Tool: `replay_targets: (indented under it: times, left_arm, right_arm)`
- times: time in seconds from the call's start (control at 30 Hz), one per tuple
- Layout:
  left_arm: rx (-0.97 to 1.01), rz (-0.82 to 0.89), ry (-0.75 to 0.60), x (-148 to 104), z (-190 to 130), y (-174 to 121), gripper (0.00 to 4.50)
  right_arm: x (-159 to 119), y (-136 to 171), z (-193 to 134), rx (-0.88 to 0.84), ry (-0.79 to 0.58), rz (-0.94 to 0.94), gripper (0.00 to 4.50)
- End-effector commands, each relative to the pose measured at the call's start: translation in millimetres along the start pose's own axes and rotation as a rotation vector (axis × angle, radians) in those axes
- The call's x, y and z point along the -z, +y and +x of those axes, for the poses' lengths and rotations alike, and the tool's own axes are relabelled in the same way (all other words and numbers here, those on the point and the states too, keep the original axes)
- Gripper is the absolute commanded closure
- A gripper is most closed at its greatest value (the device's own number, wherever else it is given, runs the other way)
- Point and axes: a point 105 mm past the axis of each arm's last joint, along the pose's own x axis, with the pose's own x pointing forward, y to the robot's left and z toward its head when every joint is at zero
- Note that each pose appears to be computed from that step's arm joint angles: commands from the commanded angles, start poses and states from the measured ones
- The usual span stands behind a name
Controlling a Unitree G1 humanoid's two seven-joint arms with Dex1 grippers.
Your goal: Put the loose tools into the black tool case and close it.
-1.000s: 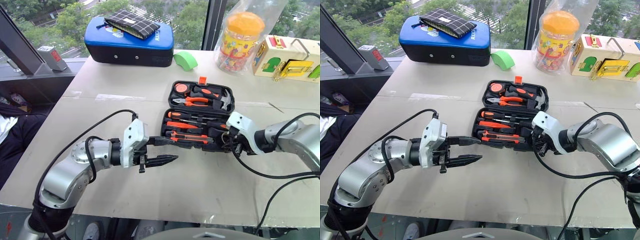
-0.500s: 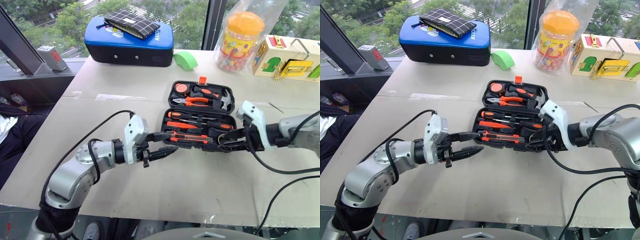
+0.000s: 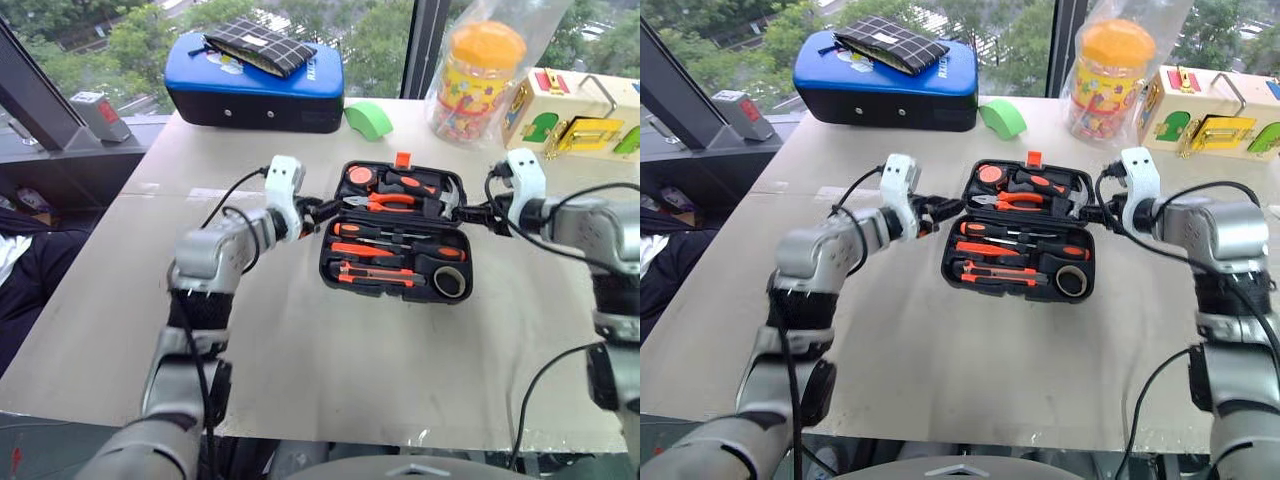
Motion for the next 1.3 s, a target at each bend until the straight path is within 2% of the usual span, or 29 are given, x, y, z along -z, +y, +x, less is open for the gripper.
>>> replay_targets:
  times: [0.03,0.23,0.33,0.43,0.47,0.67,0.83,0.93,1.07,1.13,1.2,1.3]
  left_arm:
    - [-0.059,-0.007,-0.033,-17.6,13.4,16.0,1.94]
    - [-0.142,0.03,-0.017,-24.3,40.0,29.9,1.94]
    - [-0.133,0.031,0.008,-16.6,49.9,28.0,2.76]
    - [-0.085,0.057,0.049,-5.6,55.7,21.4,4.23]
    - [-0.072,0.063,0.06,-3.0,56.7,19.8,4.38]
    - [-0.022,0.004,0.09,5.3,55.0,17.6,4.38]
    - [0.051,-0.073,0.114,8.0,47.8,9.6,4.38]
    - [0.081,-0.108,0.123,10.1,33.9,3.4,4.38]
    - [0.079,-0.133,0.134,14.6,12.1,-3.0,4.38]
    - [0.062,-0.143,0.152,22.0,-5.2,-4.0,4.38]
    - [0.041,-0.15,0.169,28.9,-21.0,-7.5,4.38]
    - [0.008,-0.164,0.192,37.7,-40.7,-11.4,4.38]
  right_arm:
    - [-20.5,-14.2,8.3,0.059,-0.06,0.031,2.05]
    - [-16.2,-33.7,27.3,0.128,-0.021,0.059,2.05]
    - [-11.8,-35.9,35.6,0.121,-0.006,0.068,2.88]
    - [-7.2,-34.6,42.0,0.108,0.012,0.079,4.31]
    - [-6.1,-34.3,43.2,0.106,0.016,0.076,4.42]
    - [-7.0,-22.2,40.4,0.024,0.02,0.09,4.42]
    - [0.8,2.8,24.8,-0.097,0.026,0.085,4.42]
    - [-12.1,23.0,4.3,-0.171,-0.025,0.089,4.42]
    - [-1.7,41.4,-14.4,-0.193,-0.001,0.014,4.42]
    - [14.0,42.0,-21.0,-0.174,0.027,0.025,4.42]
    - [27.8,30.0,-24.7,-0.105,0.047,0.045,4.42]
    - [31.4,14.7,-26.9,-0.023,0.028,0.073,4.42]
